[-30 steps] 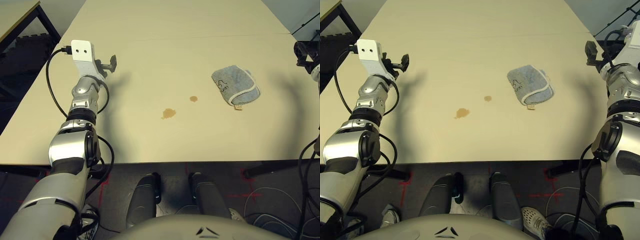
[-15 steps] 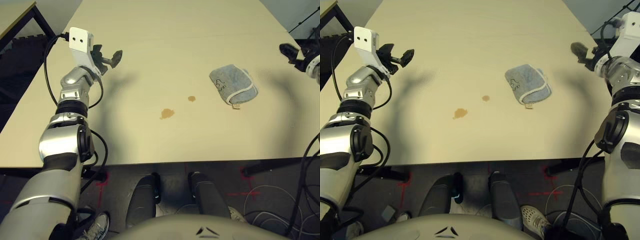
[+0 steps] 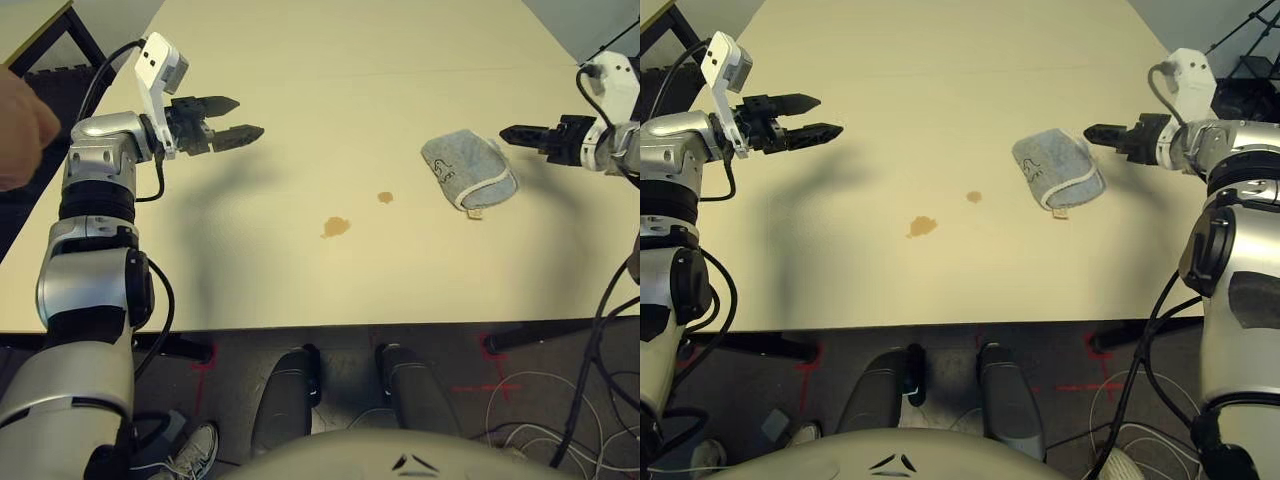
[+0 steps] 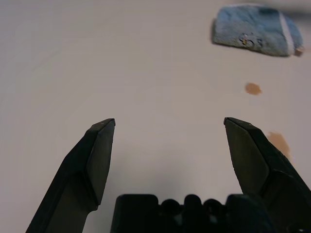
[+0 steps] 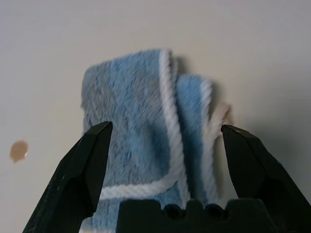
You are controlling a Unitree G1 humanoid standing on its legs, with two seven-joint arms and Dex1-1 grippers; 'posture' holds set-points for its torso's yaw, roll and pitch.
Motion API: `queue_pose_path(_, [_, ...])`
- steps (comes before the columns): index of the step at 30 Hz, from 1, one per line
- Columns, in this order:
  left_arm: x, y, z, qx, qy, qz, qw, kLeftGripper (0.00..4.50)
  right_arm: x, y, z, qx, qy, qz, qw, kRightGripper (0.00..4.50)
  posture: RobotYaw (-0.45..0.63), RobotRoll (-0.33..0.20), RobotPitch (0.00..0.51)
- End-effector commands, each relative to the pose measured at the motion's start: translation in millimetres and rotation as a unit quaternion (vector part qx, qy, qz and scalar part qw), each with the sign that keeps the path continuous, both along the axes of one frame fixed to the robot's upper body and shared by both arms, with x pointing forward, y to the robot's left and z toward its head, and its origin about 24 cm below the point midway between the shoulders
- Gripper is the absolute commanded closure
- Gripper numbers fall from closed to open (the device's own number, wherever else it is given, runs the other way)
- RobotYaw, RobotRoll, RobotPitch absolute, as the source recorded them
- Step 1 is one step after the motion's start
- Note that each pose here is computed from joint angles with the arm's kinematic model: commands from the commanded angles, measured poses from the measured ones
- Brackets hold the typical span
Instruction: Wipe the water off the table with a rag.
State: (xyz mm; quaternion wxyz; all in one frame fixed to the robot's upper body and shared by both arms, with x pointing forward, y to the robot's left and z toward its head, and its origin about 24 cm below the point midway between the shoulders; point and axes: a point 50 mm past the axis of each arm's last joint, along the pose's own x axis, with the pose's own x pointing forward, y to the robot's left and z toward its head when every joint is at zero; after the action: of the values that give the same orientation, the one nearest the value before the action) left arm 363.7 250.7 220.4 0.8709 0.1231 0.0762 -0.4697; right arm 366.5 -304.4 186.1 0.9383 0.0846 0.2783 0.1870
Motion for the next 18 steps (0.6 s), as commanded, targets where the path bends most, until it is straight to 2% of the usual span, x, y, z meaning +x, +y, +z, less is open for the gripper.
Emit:
queue_pose_path(1, [-8.4,-2,0,0.01,0.019,-0.031,0.999,0.0,-5.3,-5,-8,-0.011,0.032,0.0,0.999,0.02,-0.03,0.0,0.204])
queue_pose_path(8, [-14.8,-7,2,0.02,0.021,-0.046,0.999,0.0,-17.1,-21,-16,0.003,0.055,-0.028,0.998,0.02,-0.03,0.0,0.206])
queue_pose_path(18, [-18.2,-14,-7,0.017,0.034,-0.053,0.998,0.0,-27.8,-15,-32,0.141,0.1,-0.043,0.984,0.02,-0.03,0.0,0.222])
